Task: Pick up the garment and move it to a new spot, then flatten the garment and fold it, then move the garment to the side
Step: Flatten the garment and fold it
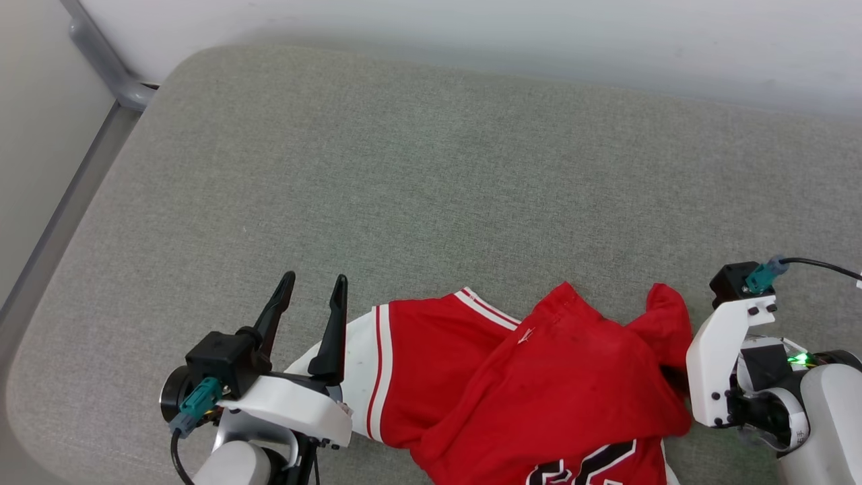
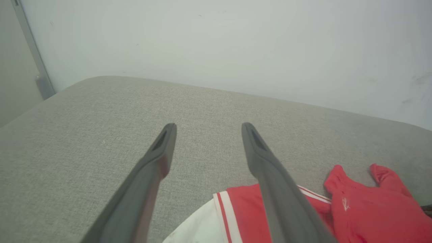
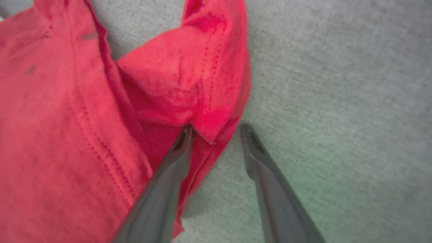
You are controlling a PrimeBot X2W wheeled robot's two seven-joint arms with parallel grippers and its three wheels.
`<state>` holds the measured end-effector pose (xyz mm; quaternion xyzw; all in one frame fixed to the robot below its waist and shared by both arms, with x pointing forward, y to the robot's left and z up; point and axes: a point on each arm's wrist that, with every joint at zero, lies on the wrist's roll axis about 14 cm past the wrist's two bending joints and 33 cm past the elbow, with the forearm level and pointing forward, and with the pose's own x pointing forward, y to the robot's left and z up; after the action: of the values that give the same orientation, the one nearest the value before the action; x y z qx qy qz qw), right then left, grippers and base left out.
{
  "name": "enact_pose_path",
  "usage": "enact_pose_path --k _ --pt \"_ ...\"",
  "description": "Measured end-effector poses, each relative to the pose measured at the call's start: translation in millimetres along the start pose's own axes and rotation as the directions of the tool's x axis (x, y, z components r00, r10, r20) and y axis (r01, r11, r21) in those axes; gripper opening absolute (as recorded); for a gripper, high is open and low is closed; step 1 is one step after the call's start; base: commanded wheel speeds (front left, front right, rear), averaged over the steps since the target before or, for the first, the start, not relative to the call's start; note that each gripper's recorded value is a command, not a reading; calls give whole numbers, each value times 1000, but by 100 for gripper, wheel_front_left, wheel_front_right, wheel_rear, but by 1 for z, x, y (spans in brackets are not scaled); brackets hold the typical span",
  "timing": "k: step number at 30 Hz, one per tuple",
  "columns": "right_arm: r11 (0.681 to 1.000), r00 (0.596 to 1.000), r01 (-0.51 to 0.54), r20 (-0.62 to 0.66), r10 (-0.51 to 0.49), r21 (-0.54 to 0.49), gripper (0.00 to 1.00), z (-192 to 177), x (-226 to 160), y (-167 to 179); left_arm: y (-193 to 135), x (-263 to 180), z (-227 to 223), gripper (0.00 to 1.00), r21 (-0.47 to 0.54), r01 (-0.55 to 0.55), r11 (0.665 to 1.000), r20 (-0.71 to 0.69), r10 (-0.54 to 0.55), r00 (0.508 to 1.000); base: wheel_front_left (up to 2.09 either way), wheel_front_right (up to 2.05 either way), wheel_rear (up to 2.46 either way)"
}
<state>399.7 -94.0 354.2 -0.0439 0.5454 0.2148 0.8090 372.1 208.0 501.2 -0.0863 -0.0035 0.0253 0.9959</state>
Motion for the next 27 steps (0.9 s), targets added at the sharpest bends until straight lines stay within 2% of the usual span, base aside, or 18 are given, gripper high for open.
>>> enact_pose_path --k 4,7,12,15,20,24,27 --pt "1000 998 -30 58 30 -2 0 14 -5 10 0 0 -1 100 -2 -3 1000 0 3 1000 0 0 0" --pt "998 982 -36 186 44 -46 0 46 -21 20 -1 -2 2 100 -2 3 1000 7 -3 1000 0 0 0" --pt "987 891 -4 447 78 -163 0 126 -68 42 -2 -4 7 100 -2 9 1000 26 -9 1000 0 0 0" --pt "977 831 20 547 101 -211 0 169 -88 56 -4 -2 9 100 -3 16 1000 31 -16 999 0 0 0" --pt "971 733 69 672 106 -228 0 239 -107 61 -9 6 6 100 -16 32 999 27 -31 999 0 0 0" --pt "969 691 105 717 91 -224 0 283 -102 56 -7 15 1 100 -22 27 999 14 -27 1000 0 0 0" --pt "972 704 110 707 71 -207 0 299 -76 46 -5 21 -7 100 -26 18 1000 -5 -18 1000 0 0 0"
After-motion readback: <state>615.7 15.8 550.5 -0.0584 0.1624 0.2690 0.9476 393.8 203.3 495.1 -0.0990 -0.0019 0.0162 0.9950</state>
